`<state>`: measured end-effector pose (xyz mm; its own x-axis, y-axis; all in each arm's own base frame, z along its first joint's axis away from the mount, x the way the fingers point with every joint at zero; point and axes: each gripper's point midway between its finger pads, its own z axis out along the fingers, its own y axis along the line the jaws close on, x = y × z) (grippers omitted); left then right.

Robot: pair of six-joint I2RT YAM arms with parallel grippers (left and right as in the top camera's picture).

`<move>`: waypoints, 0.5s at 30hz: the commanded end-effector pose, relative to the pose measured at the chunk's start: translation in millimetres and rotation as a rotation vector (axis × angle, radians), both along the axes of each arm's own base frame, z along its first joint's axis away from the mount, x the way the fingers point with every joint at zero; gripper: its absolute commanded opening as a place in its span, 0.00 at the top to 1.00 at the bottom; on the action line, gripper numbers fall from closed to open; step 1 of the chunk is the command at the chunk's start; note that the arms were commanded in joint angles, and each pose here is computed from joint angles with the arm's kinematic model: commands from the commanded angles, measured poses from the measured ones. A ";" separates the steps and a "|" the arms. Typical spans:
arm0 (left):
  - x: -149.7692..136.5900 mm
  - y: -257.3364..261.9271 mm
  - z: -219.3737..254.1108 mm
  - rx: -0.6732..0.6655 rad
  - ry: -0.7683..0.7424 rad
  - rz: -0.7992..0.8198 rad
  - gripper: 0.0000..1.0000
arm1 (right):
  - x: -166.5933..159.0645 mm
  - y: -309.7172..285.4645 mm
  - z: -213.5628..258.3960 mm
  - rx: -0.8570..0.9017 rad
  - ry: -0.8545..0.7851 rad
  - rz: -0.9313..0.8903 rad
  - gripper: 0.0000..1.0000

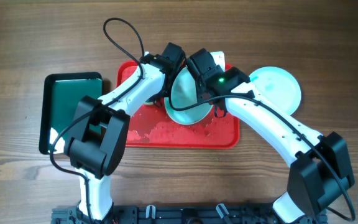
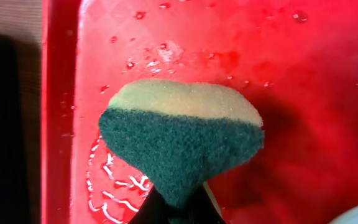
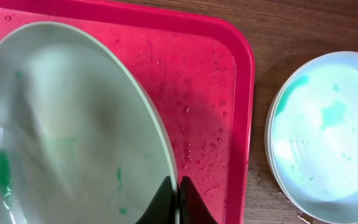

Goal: Clean dirty plates on tray and stack at the side

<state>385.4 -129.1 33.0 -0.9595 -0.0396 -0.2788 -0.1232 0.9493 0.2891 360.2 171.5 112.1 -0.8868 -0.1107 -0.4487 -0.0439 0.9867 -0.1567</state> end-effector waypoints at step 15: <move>7.7 -26.2 37.0 -0.464 0.052 0.108 0.96 | -17.8 -42.5 182.8 -0.851 -0.571 0.028 0.96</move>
<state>387.8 -148.9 55.7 -0.9627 -0.2289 -0.1441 -0.2155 0.9711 -0.1028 352.9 139.2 245.0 -0.6111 -0.4572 -0.6462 0.1011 0.7645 -0.6366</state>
